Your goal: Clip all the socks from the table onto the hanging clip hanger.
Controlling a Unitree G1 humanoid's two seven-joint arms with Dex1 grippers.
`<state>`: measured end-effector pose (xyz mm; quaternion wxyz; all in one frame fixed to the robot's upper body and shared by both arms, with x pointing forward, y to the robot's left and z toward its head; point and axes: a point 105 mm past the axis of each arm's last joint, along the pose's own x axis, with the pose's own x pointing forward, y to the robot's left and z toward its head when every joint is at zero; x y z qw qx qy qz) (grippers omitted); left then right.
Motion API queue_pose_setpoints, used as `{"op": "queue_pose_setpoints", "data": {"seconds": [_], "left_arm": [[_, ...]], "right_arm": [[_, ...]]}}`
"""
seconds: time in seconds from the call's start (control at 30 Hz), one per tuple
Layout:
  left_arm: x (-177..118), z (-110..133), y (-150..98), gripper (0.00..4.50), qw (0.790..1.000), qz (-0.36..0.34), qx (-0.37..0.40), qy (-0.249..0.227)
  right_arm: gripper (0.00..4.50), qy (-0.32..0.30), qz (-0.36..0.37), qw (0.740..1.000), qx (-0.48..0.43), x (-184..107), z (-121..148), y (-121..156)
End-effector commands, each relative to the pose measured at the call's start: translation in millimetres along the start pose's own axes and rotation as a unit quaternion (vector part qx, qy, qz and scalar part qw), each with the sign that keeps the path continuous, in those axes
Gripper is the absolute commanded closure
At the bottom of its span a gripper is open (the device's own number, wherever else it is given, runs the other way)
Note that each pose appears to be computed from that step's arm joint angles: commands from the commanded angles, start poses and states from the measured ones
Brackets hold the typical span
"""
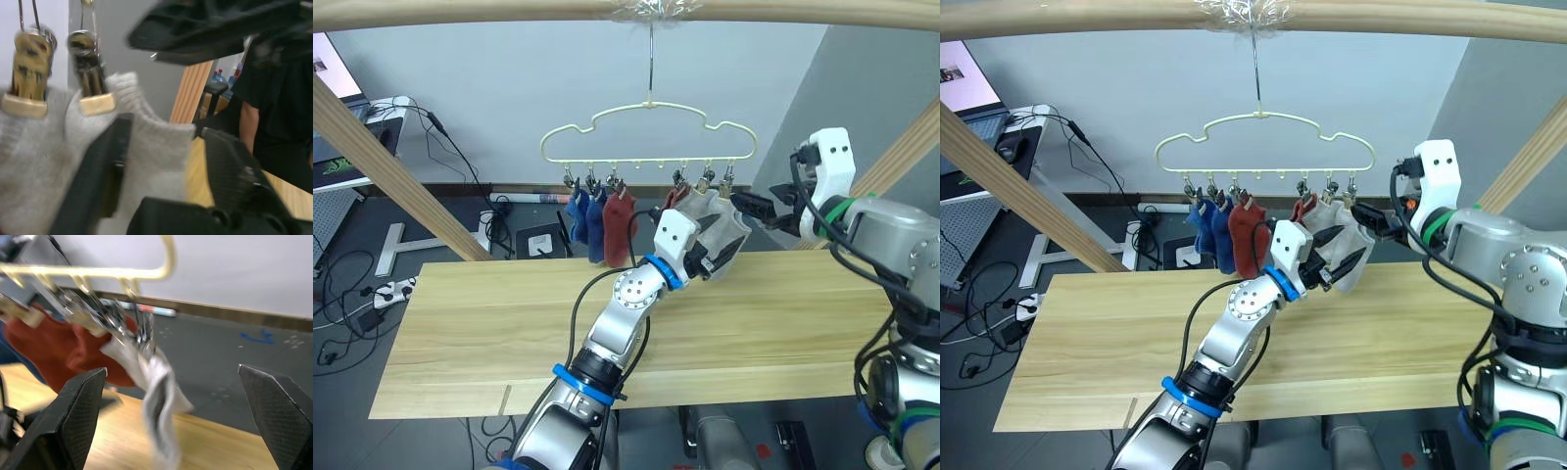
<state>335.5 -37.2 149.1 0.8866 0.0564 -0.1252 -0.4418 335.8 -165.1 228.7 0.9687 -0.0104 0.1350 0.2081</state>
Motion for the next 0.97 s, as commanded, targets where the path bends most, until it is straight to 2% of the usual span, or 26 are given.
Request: {"op": "queue_pose_setpoints", "data": {"seconds": [0.03, 0.07, 0.2, 0.27, 0.33, 0.37, 0.47, 0.53, 0.6, 0.7, 0.77, 0.97], "left_arm": [[-17, 0, 9, 0.41, 1.0, 0.001, 0.001, 0.003], [-27, -4, 16, 0.09, 1.0, 0.005, 0.007, 0.013], [-76, -10, 50, 0.01, 0.998, 0.025, 0.031, 0.051], [-120, -16, 84, 0.01, 0.991, 0.068, 0.039, 0.104], [-158, -21, 105, 0.01, 0.98, 0.086, 0.073, 0.162], [-168, -23, 108, 0.01, 0.976, 0.084, 0.088, 0.179], [-232, -36, 132, 0.01, 0.95, 0.111, 0.114, 0.269], [-261, -33, 141, 0.01, 0.94, 0.13, 0.112, 0.295], [-285, -25, 149, 0.01, 0.937, 0.158, 0.074, 0.303], [-298, -16, 147, 0.01, 0.937, 0.148, 0.065, 0.31], [-299, -13, 146, 0.01, 0.939, 0.146, 0.055, 0.307], [-287, -8, 144, 0.01, 0.944, 0.139, 0.049, 0.294]], "right_arm": [[0.0, -0.028, -0.001, 0.999, -0.036, -10, 4, 2], [0.0, -0.027, -0.003, 0.999, -0.042, -12, 1, 2], [0.0, -0.02, -0.014, 0.996, -0.081, -23, -14, 1], [0.0, -0.006, -0.026, 0.982, -0.189, -34, -31, 0], [0.0, 0.007, -0.025, 0.97, -0.242, -43, -50, -2], [0.0, 0.008, -0.024, 0.97, -0.244, -45, -55, -4], [0.0, 0.004, -0.034, 0.975, -0.22, -54, -75, -8], [0.0, -0.007, -0.04, 0.977, -0.209, -59, -81, -8], [0.0, -0.031, -0.029, 0.979, -0.199, -66, -85, -2], [0.0, -0.058, -0.014, 0.984, -0.166, -73, -89, 5], [0.0, -0.053, -0.016, 0.984, -0.168, -75, -94, 2], [0.0, -0.047, -0.017, 0.981, -0.189, -68, -101, 4]]}}
